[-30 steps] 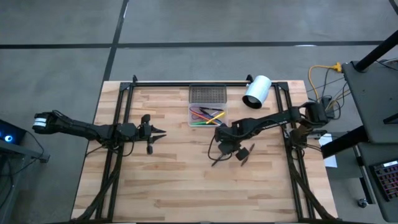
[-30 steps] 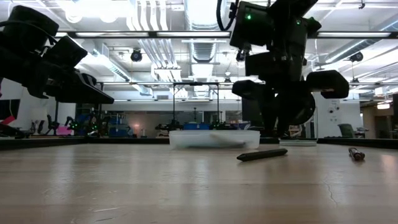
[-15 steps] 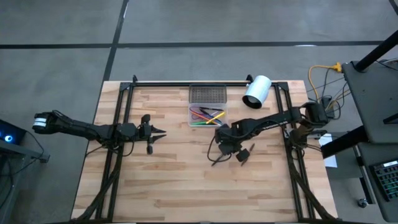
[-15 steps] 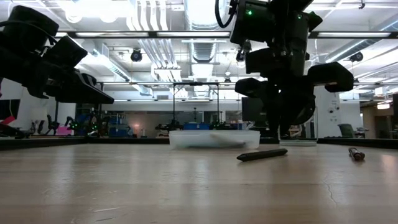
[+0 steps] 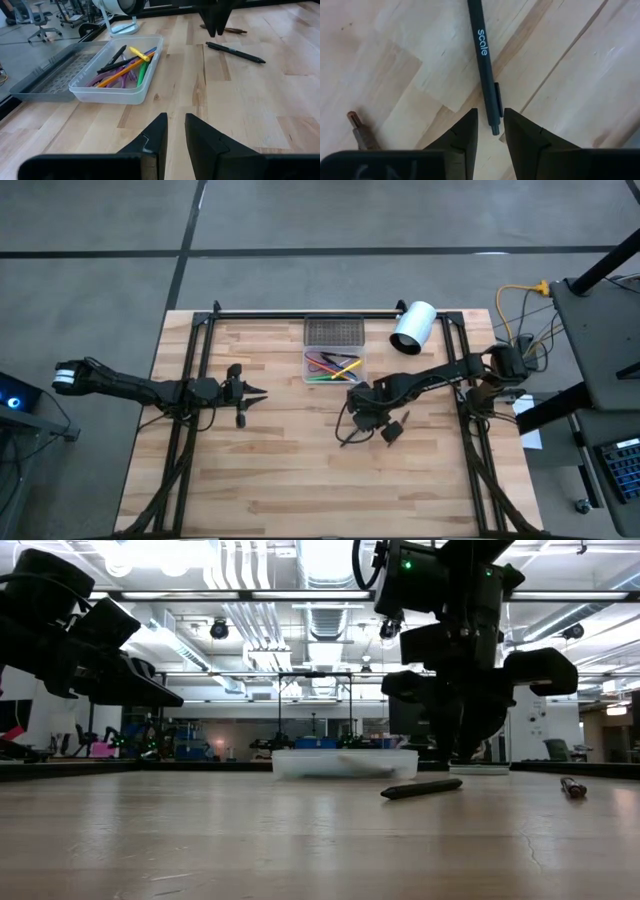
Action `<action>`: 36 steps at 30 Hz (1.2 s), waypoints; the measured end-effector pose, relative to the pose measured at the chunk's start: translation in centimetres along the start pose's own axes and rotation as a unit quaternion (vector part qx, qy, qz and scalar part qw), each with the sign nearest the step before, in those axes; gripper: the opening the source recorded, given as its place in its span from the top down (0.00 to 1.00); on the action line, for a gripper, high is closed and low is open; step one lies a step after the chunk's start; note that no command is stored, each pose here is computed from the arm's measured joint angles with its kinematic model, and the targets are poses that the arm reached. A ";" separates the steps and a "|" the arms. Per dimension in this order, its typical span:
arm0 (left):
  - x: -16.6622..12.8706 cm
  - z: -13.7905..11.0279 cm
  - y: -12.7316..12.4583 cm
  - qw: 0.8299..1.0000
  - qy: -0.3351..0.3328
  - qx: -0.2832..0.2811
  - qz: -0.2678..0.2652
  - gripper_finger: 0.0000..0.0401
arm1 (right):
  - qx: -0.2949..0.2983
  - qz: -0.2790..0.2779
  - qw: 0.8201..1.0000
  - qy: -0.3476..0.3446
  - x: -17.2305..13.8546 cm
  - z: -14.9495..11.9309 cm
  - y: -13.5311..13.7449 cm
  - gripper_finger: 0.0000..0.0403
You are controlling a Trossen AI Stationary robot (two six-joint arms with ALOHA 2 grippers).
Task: Pick & place school supplies into a supply box
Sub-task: Put the black pen into the black box
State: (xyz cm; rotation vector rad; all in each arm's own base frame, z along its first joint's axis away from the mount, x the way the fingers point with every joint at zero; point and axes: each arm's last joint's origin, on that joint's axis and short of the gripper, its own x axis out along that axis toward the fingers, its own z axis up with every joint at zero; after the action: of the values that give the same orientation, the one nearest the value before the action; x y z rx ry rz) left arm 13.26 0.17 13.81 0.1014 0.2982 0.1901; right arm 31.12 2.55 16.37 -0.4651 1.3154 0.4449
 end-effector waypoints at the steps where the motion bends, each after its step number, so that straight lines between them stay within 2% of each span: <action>1: 0.0 0.0 0.0 1.000 0.000 0.000 0.000 0.87 | -0.002 -0.001 1.000 -0.002 0.1 0.0 0.0 0.79; 13: 0.0 0.0 0.0 1.000 0.000 0.000 0.000 0.87 | 0.014 0.002 1.000 0.018 0.7 -1.3 -0.6 0.82; 22: 0.0 0.0 0.0 1.000 0.000 0.000 0.000 0.87 | 0.029 -0.003 0.999 0.012 0.5 -1.3 -0.9 0.82; 27: 0.0 0.0 0.0 1.000 0.000 0.000 0.000 0.87 | 0.026 -0.014 1.000 -0.007 0.5 -0.9 -1.2 0.80; 36: 0.0 0.0 0.0 1.000 0.000 0.000 0.000 0.87 | 0.061 -0.028 0.997 -0.038 0.5 -0.4 -1.5 0.80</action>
State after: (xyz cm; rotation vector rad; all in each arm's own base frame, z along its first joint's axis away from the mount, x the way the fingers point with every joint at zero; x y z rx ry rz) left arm 13.26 0.17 13.81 0.1015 0.2980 0.1900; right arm 31.73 1.11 15.92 -0.3797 1.2459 0.3306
